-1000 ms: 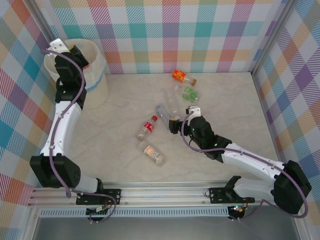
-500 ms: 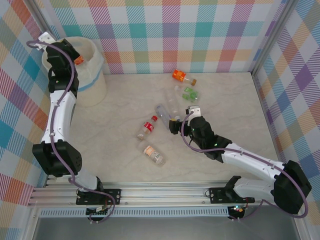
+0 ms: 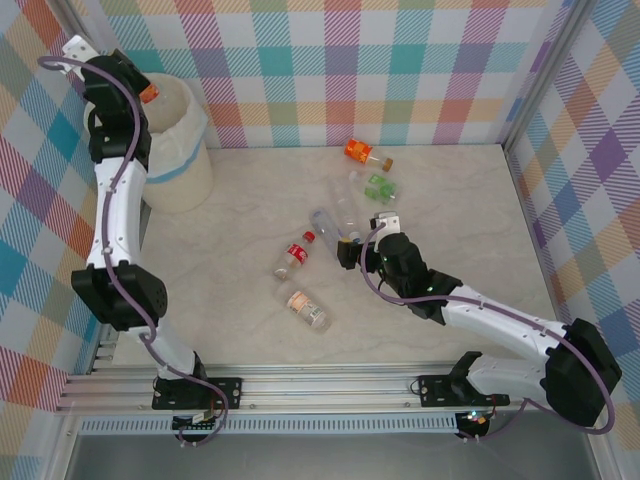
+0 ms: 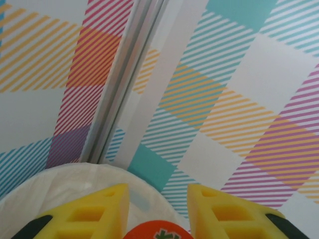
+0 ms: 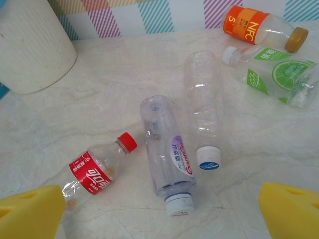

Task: Put the plastic bottles in the bin

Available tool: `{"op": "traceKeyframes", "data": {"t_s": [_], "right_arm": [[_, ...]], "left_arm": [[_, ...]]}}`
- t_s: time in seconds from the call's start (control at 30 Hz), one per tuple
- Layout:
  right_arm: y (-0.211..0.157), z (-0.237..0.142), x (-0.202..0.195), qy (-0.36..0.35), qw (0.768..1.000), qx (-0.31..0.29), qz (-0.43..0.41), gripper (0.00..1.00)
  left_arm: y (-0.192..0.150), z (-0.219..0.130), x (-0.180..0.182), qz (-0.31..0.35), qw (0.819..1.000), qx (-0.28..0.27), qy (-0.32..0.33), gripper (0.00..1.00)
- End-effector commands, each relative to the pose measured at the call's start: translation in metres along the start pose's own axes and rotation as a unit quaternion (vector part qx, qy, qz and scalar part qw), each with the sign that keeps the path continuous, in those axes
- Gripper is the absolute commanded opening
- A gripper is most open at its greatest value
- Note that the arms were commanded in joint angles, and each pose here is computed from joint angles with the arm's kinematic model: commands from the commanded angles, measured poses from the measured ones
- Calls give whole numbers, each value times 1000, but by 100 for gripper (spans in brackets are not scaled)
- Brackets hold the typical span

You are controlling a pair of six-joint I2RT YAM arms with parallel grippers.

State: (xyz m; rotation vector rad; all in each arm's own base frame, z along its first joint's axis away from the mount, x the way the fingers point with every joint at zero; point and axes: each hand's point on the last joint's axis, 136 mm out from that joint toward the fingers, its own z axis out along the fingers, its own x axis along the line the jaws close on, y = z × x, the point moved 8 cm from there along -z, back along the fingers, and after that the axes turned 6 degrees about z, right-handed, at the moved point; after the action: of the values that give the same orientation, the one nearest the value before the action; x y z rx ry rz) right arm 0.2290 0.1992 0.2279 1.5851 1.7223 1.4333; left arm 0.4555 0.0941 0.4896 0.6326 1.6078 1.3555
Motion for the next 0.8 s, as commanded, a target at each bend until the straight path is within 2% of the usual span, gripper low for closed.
{"op": "traceKeyframes", "data": {"t_s": [0.0, 0.07, 0.1, 0.13, 0.2, 0.23, 0.4, 0.57, 0.73, 0.77], "right_arm": [[3, -6, 0, 3, 1000, -6, 11, 100], [2, -9, -3, -2, 1000, -10, 10, 100], [2, -10, -4, -4, 1000, -11, 8, 100], [2, -11, -4, -4, 1000, -13, 7, 100], [1, -12, -6, -6, 1000, -13, 5, 100], [1, -12, -6, -7, 1000, -13, 4, 100], [-1, -9, -6, -7, 1000, -10, 8, 100], [-2, -13, -8, -10, 1000, -9, 2, 100], [-5, -15, -12, -16, 1000, -11, -3, 100], [-7, -15, -13, -18, 1000, -10, -5, 100]], "left_arm": [[-40, 25, 15, 57, 994, 82, 49, 0], [-45, 30, 15, 70, 991, 97, 53, 2], [-48, 33, 14, 75, 991, 103, 52, 10], [-49, 35, 12, 80, 990, 110, 49, 23], [-52, 41, 9, 92, 986, 131, 41, 63], [-56, 43, 8, 98, 984, 146, 41, 67], [-84, 54, 8, 93, 971, 215, 41, 70], [-94, 53, 0, 65, 968, 244, -7, 77], [-109, 49, -2, 31, 962, 271, -33, 88], [-113, 48, -2, 25, 959, 279, -36, 94]]}}
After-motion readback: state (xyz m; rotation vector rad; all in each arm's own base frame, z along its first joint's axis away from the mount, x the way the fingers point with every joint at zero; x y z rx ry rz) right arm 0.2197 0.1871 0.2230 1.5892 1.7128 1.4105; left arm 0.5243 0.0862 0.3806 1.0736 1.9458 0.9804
